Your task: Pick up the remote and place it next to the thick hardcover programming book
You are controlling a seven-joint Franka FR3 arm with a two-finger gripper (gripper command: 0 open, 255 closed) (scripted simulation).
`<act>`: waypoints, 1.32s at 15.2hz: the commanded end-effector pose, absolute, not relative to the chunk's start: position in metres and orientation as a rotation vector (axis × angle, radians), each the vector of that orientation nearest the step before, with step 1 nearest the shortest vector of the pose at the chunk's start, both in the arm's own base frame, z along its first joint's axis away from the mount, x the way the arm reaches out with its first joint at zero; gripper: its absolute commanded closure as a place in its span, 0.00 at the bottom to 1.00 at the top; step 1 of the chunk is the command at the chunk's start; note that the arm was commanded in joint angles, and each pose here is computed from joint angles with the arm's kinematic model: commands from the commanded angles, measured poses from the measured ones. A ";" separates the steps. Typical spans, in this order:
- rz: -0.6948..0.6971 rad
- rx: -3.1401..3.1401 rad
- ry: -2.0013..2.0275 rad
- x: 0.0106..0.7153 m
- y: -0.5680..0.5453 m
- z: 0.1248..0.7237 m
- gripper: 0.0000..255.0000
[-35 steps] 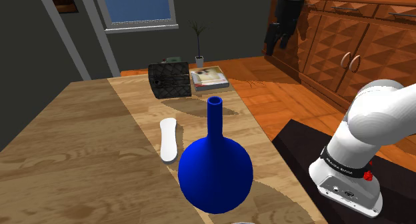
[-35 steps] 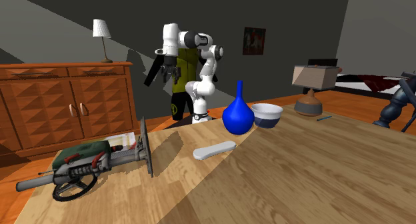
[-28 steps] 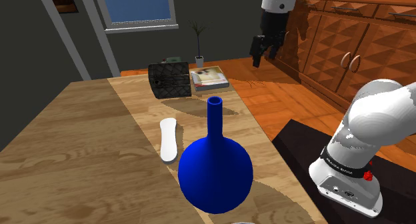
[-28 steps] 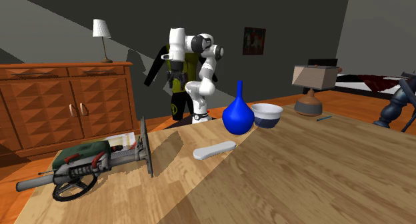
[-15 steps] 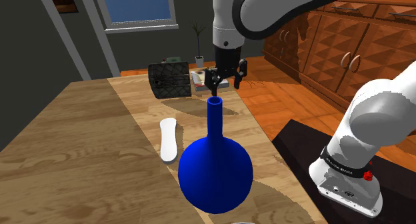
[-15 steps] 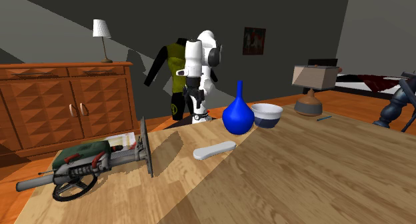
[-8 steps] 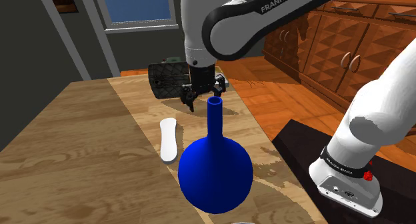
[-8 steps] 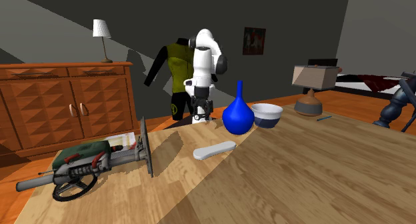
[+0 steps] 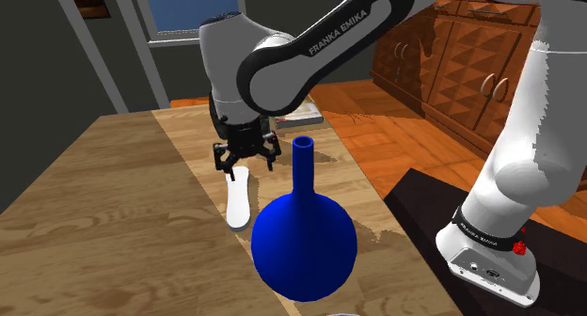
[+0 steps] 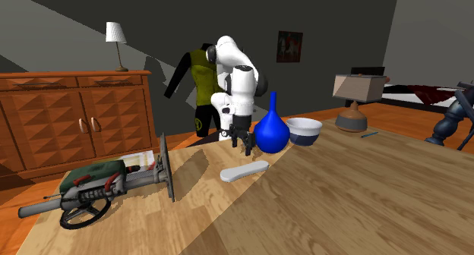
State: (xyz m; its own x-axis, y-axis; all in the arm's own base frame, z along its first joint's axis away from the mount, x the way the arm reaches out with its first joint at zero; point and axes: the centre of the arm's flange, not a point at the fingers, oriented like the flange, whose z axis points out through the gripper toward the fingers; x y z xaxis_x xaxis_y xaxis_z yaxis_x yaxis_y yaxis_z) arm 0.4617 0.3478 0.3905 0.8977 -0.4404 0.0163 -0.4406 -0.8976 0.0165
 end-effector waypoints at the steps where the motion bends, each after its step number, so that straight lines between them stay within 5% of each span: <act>1: 0.013 3.031 -0.751 0.476 0.368 0.380 0.00; 18: 0.005 3.022 -0.785 0.489 0.385 0.330 0.00; 19: 0.005 3.022 -0.785 0.489 0.385 0.330 1.00; 20: 0.005 3.022 -0.785 0.489 0.385 0.330 1.00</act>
